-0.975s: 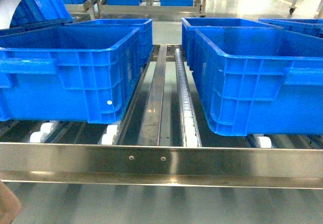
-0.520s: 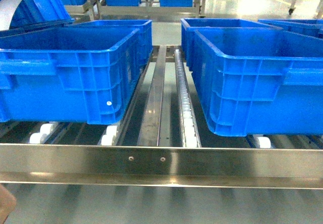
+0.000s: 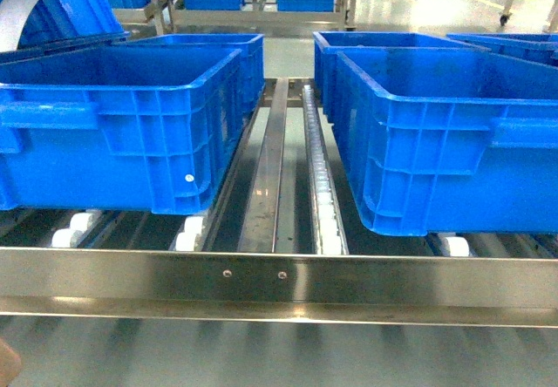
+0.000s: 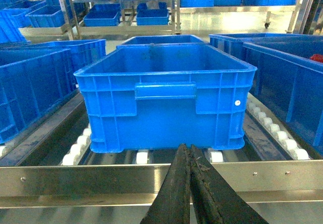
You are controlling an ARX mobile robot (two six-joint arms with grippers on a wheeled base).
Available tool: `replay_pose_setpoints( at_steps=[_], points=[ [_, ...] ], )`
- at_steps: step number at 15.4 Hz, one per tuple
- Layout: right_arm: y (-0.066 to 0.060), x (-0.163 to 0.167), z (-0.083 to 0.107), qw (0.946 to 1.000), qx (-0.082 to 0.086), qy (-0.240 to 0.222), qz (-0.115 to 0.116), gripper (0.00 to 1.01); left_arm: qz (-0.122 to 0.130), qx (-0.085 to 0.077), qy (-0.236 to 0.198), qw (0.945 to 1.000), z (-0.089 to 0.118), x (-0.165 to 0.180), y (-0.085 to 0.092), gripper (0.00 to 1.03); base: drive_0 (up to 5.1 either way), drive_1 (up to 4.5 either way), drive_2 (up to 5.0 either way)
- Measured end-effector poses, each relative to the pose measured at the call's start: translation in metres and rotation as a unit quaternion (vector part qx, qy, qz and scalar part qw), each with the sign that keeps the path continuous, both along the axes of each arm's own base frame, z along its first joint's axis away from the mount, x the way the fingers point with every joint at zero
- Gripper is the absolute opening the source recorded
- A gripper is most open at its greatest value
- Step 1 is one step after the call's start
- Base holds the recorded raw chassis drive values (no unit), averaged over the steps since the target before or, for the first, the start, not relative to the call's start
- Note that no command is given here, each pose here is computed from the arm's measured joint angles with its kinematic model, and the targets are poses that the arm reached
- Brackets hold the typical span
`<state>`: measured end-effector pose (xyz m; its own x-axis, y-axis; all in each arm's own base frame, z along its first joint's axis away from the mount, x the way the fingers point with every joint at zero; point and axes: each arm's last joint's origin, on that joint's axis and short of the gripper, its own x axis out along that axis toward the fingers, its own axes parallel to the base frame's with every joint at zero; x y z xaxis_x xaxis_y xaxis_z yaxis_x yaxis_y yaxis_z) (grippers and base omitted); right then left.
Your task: Place part in tray to right shelf
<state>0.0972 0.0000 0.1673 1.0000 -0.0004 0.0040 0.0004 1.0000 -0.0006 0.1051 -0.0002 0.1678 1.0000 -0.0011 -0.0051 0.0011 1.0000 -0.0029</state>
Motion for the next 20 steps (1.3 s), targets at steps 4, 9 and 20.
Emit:
replay_pose_setpoints(
  at_steps=[4,9,20],
  points=[
    [0.0,0.0,0.0001,1.0,0.0,-0.001,0.0,0.02,0.0,0.001,0.005,1.0,-0.0027,-0.0076,0.0,0.12,0.0,0.0,0.0],
    [0.0,0.0,0.0,1.0,0.0,0.0,0.0,0.45,0.0,0.001,0.001,1.0,-0.0019,-0.0075,0.0,0.12,0.0,0.0,0.0],
    [0.0,0.0,0.0,1.0,0.0,0.0,0.0,0.98,0.0,0.001,0.001,1.0,-0.0019,-0.0075,0.0,0.12,0.0,0.0,0.0]
  ],
)
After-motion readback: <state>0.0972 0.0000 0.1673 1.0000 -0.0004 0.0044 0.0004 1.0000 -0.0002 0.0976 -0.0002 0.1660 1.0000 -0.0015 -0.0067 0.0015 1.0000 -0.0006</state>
